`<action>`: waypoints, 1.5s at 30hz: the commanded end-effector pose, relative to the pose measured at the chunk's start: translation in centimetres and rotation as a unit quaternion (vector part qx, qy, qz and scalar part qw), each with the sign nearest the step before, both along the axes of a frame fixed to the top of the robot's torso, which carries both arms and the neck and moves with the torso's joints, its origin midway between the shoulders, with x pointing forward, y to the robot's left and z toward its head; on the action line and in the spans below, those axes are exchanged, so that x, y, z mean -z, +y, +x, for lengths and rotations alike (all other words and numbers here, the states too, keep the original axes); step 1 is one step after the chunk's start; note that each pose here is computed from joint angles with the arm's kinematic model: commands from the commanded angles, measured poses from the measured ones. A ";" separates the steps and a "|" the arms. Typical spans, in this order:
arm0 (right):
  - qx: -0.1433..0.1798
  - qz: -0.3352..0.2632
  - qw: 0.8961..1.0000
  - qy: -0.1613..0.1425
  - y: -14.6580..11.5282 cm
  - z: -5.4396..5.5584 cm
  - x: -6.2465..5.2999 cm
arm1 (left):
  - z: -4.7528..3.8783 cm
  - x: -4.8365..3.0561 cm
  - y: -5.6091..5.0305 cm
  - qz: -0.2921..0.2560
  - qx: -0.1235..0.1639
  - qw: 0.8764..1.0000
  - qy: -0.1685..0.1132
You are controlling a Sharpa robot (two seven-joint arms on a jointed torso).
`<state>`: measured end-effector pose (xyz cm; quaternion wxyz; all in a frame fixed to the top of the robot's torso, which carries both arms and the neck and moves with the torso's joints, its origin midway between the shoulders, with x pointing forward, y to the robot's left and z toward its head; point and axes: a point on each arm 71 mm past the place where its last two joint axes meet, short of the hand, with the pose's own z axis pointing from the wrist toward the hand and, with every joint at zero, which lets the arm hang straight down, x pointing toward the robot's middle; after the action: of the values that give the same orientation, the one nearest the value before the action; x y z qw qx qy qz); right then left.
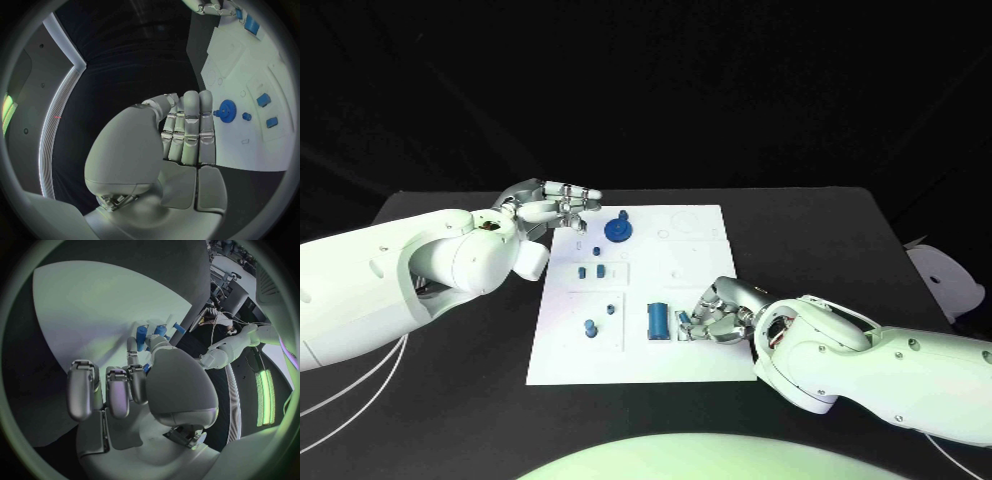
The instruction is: Assemble the parts on the task board
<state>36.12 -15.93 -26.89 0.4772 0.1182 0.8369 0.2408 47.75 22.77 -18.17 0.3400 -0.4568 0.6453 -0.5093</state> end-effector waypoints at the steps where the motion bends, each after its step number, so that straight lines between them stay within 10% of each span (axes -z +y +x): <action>1: -0.007 -0.004 1.000 0.024 0.2 -0.2 0.4 | -0.09 -0.08 -0.3 -0.004 0.014 1.000 0.000; 45: -0.028 0.001 0.999 -0.016 -0.2 -0.4 -0.3 | -0.14 -0.03 -0.1 -0.002 0.015 1.000 0.005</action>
<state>35.97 -16.54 -26.77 0.4797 0.1156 0.8358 0.2406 47.68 22.86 -18.25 0.3334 -0.4560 0.6505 -0.5076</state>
